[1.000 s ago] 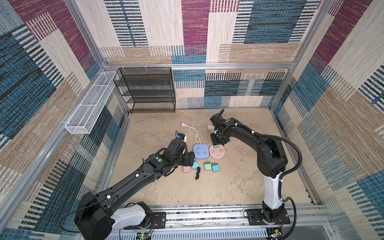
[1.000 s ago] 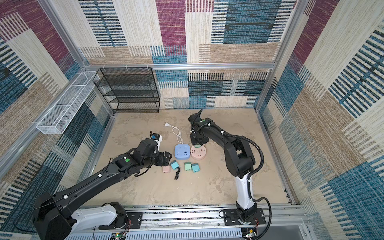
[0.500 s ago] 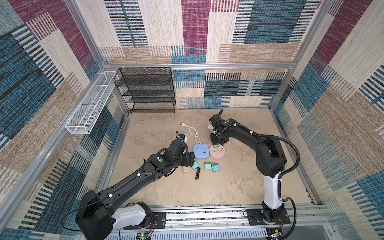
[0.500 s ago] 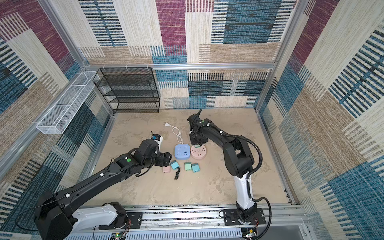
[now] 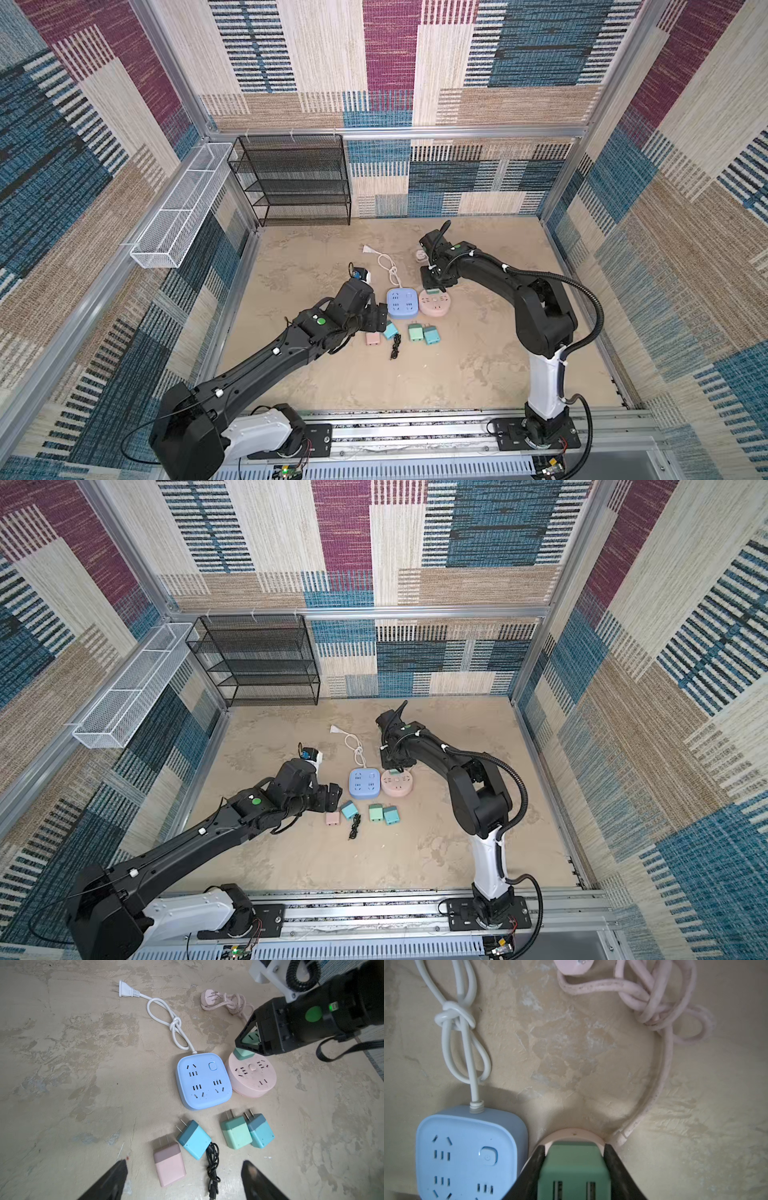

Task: Insert the plug
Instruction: 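Press the green adapter down into the pink round strip with the right gripper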

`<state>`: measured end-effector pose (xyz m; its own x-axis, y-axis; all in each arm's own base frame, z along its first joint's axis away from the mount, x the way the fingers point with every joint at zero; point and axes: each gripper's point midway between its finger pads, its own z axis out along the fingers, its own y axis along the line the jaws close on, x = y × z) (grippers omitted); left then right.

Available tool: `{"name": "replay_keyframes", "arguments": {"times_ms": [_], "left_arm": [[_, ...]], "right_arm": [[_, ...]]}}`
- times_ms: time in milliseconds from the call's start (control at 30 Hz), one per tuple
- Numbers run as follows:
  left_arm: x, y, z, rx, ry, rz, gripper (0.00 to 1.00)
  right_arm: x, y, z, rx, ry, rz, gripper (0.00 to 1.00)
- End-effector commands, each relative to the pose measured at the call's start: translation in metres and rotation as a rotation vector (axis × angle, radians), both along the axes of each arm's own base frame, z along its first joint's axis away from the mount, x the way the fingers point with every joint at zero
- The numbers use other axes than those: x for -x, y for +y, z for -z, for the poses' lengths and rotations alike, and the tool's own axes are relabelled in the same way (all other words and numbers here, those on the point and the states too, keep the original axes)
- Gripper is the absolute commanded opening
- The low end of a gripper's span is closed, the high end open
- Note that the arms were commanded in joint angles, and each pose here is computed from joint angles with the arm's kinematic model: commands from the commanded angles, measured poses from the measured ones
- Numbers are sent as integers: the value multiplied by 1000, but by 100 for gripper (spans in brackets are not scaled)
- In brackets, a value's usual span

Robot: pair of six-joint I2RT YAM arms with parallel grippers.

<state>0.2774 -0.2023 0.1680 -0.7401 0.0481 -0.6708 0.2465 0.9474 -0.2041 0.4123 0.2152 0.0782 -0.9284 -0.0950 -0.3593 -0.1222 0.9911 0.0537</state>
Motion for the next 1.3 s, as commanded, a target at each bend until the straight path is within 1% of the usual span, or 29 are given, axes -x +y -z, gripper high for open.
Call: {"name": "replay_keyframes", "arguments": {"times_ms": [0, 67, 233, 367, 500, 967, 1033, 1267], "left_arm": [[-1, -1, -4, 33, -3, -24, 91], [2, -7, -7, 53, -3, 14, 91], [2, -2, -7, 46, -14, -2, 91], [2, -1, -8, 48, -20, -7, 90], [1, -1, -10, 48, -20, -6, 89], [3, -2, -3, 48, -1, -8, 89], [3, -3, -2, 50, 3, -5, 89], [3, -5, 0, 58, 13, -7, 89]], "right_arm": [[-7, -8, -19, -6, -71, 81, 0], [-10, -8, -28, -21, -111, 97, 0], [-16, -14, -39, -43, -196, 144, 0], [-19, -20, -38, -36, -233, 182, 0], [-20, -23, -41, -63, -295, 201, 0], [-16, -20, -10, -47, -258, 160, 0], [-15, -20, -11, -49, -261, 154, 2], [-9, -24, -7, -38, -254, 146, 16]]}}
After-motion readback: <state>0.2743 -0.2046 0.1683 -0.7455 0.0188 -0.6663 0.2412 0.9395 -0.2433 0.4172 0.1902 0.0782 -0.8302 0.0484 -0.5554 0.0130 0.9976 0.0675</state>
